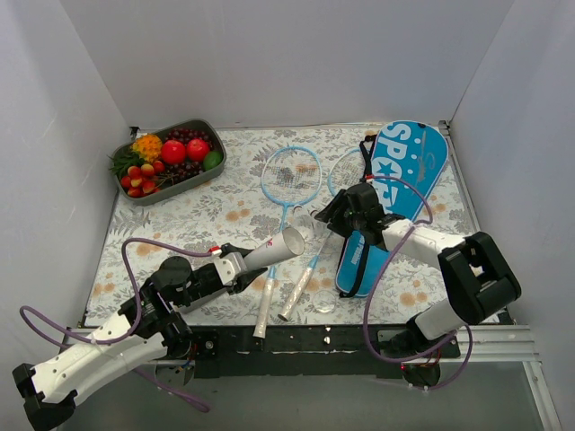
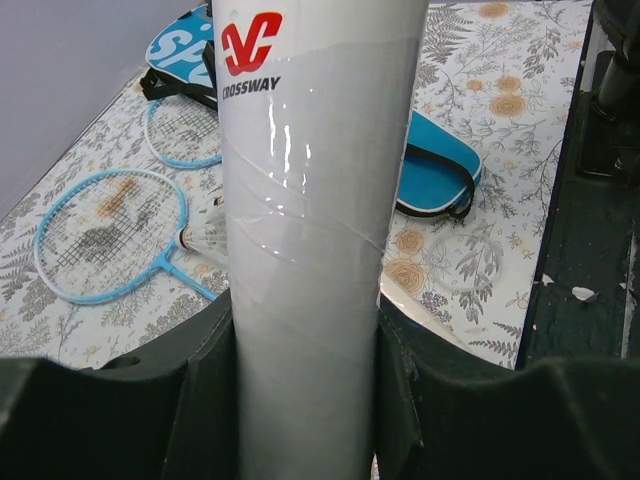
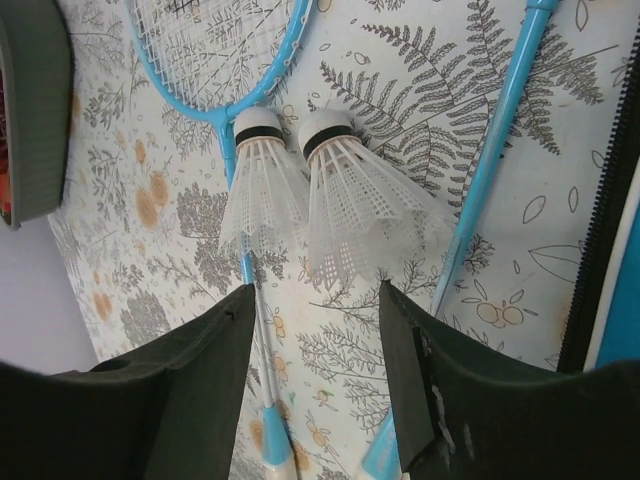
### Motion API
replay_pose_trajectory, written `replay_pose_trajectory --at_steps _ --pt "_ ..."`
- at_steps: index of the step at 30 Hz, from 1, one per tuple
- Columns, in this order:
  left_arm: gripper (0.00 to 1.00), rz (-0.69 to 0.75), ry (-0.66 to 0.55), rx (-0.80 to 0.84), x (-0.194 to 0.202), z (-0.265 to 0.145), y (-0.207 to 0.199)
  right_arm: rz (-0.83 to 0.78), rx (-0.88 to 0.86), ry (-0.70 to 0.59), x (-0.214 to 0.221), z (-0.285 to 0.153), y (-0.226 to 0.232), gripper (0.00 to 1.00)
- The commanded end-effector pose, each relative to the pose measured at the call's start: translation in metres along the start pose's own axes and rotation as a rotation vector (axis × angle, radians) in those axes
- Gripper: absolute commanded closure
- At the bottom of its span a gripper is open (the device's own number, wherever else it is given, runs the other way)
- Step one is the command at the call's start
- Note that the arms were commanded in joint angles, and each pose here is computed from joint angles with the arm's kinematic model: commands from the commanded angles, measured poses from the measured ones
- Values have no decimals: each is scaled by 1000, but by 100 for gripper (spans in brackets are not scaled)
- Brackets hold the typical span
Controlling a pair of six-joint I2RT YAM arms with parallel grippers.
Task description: Pack up the badminton gear
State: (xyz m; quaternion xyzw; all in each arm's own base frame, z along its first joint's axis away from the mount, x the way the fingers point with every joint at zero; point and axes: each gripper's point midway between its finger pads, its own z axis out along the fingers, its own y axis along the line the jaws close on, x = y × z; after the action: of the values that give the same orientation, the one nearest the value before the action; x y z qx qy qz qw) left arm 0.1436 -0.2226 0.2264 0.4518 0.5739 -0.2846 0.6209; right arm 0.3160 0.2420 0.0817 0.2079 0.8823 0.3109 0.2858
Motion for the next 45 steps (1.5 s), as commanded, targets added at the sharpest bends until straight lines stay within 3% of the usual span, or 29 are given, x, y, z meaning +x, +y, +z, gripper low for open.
replay_pose_trajectory --at_steps 1,5,14,15,19,24,31,36,39,45 --pt "100 1 -51 2 -14 0 0 112 -48 -59 -13 15 14 41" --pt "100 1 -50 2 -14 -1 0 149 -52 -75 -16 26 14 44" --pt "100 -5 -43 1 -12 -2 0 221 -67 -128 -25 43 14 63" --pt "100 -5 -43 -2 -12 -1 0 223 -66 -132 -27 44 14 67" --pt "100 -7 -37 -1 -11 -1 0 212 -55 -152 -29 45 11 97" --pt "100 -8 -33 2 -10 1 0 143 -63 -192 -43 32 13 99" --pt "100 -18 -16 25 -8 6 -3 -182 -70 -386 -101 -55 48 99" --pt "100 -28 5 33 -6 11 -3 -527 -131 -391 -104 -116 71 99" --pt "100 -31 8 42 -6 14 -5 -720 -302 -280 -75 -142 95 99" --pt "100 -37 9 62 -4 16 -8 -893 -485 -39 -26 -188 107 99"
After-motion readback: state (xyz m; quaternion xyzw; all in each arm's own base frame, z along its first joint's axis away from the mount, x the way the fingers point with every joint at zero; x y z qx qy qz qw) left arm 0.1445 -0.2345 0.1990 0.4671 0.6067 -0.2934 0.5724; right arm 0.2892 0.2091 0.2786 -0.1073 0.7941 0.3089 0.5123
